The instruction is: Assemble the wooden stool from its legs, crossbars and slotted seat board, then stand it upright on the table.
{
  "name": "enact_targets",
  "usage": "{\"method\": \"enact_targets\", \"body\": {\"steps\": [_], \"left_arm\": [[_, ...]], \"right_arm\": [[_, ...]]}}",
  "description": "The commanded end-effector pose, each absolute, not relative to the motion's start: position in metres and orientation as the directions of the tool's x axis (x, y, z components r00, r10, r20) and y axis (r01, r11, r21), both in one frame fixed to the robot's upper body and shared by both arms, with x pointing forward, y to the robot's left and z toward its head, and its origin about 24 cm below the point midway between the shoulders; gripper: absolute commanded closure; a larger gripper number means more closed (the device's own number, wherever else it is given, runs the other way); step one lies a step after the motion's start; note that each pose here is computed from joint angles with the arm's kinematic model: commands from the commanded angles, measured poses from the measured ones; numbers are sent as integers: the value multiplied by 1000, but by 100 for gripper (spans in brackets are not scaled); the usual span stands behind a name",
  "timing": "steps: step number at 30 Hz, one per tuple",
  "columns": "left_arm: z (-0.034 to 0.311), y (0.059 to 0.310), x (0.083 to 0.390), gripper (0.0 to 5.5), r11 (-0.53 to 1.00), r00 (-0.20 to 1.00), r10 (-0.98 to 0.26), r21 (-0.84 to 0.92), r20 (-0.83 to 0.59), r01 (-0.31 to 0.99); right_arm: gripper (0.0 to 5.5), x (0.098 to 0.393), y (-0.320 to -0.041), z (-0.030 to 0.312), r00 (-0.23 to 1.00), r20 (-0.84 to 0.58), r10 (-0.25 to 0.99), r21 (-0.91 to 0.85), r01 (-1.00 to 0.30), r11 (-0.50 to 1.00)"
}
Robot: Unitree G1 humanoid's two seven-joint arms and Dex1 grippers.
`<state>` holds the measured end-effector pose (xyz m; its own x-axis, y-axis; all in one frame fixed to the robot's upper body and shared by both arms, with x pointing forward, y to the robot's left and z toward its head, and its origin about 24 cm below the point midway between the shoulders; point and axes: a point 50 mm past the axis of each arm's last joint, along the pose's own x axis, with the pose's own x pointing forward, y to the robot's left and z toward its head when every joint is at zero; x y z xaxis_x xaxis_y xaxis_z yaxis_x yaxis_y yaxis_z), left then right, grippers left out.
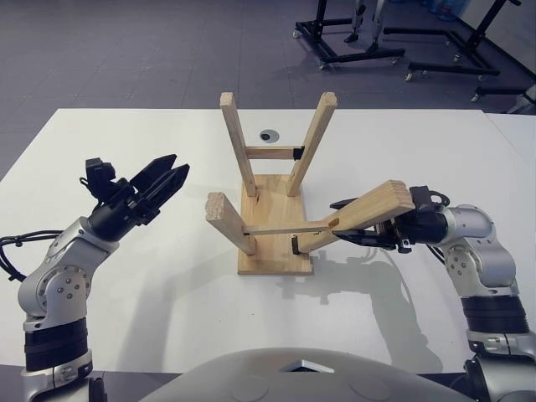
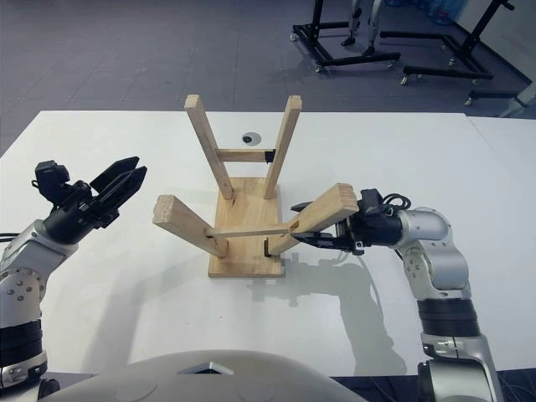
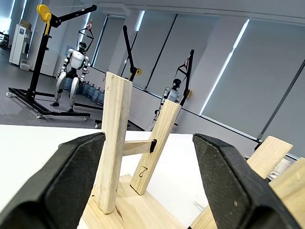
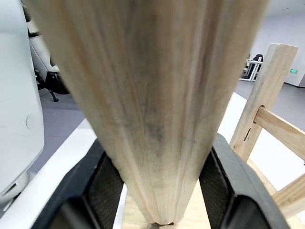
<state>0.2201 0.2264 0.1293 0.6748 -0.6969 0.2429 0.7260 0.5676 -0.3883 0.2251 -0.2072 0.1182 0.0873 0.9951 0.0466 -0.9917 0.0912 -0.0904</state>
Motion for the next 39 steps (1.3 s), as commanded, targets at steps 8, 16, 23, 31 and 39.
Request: {"method": "enact_targets", "body": {"steps": [8,16,23,31,39], "left_arm": [[127,223,219,214,571,668,-710,-371,224,732],[125,222,219,214,563,658,-722,-371,214,739],[125,220,221,214,559,651,-730,-366,210,744],[121,217,220,214,559,654,-727,-372,209,741],[119,218,219,214,565,661,-720,-375,210,735]], "right_arm": [[345,227,-201,115,99,40,994,-82,-991,102],[345,224,-199,113,99,27,995,-94,-990,101],[345,231,-188,115,98,40,994,-116,-988,102],[345,233,-185,118,75,24,997,-144,-987,78],[345,229,-189,114,77,12,997,-180,-980,78]]}}
